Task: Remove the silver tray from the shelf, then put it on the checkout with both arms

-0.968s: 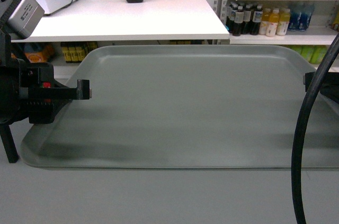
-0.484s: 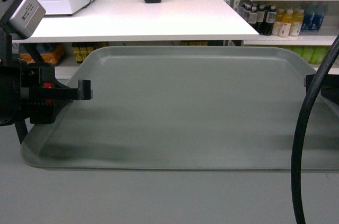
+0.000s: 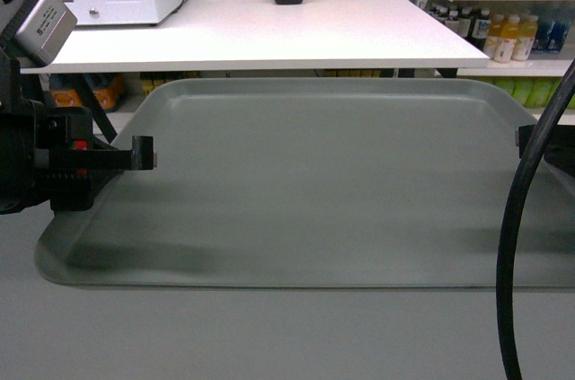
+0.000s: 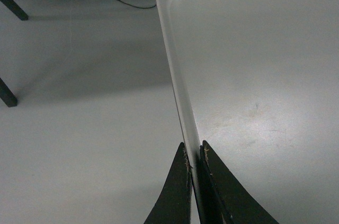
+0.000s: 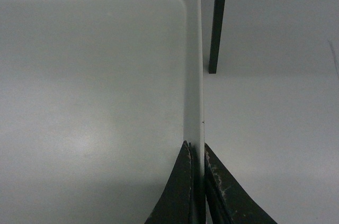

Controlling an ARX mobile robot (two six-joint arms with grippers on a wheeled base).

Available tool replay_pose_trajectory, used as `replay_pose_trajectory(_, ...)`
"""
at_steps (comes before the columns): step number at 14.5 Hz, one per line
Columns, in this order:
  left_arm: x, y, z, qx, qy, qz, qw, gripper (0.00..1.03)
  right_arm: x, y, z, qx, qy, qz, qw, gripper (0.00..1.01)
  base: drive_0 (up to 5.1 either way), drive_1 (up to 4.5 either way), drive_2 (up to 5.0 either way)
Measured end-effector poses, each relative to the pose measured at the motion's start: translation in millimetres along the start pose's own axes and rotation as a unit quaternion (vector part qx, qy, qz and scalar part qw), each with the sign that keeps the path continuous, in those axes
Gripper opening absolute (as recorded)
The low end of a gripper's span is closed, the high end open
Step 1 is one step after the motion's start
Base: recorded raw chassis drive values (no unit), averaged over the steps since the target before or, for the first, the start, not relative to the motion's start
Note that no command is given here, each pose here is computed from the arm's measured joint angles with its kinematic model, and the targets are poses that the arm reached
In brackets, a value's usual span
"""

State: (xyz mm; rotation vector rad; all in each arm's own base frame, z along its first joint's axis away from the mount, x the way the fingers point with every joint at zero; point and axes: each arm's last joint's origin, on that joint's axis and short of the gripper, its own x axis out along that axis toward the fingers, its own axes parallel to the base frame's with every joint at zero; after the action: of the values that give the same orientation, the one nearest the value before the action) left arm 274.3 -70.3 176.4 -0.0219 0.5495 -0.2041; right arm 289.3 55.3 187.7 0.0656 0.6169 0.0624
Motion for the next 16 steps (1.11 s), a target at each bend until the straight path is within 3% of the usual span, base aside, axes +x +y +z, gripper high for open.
replay_pose_trajectory(9,0.0,0.3,-0.1,0.000,0.000,0.001,1.0000,0.03,-0.1,1.3,-0.1,-0.001,-0.001,0.000,1.0000,0.03,0.0,0.00,0.0)
replay_pose_trajectory(16,0.0,0.1,-0.1,0.000,0.001,0.000,1.0000,0.03,-0.1,1.3,-0.2,-0.001,0.000,-0.001,1.0000,0.03,0.2,4.52,-4.1)
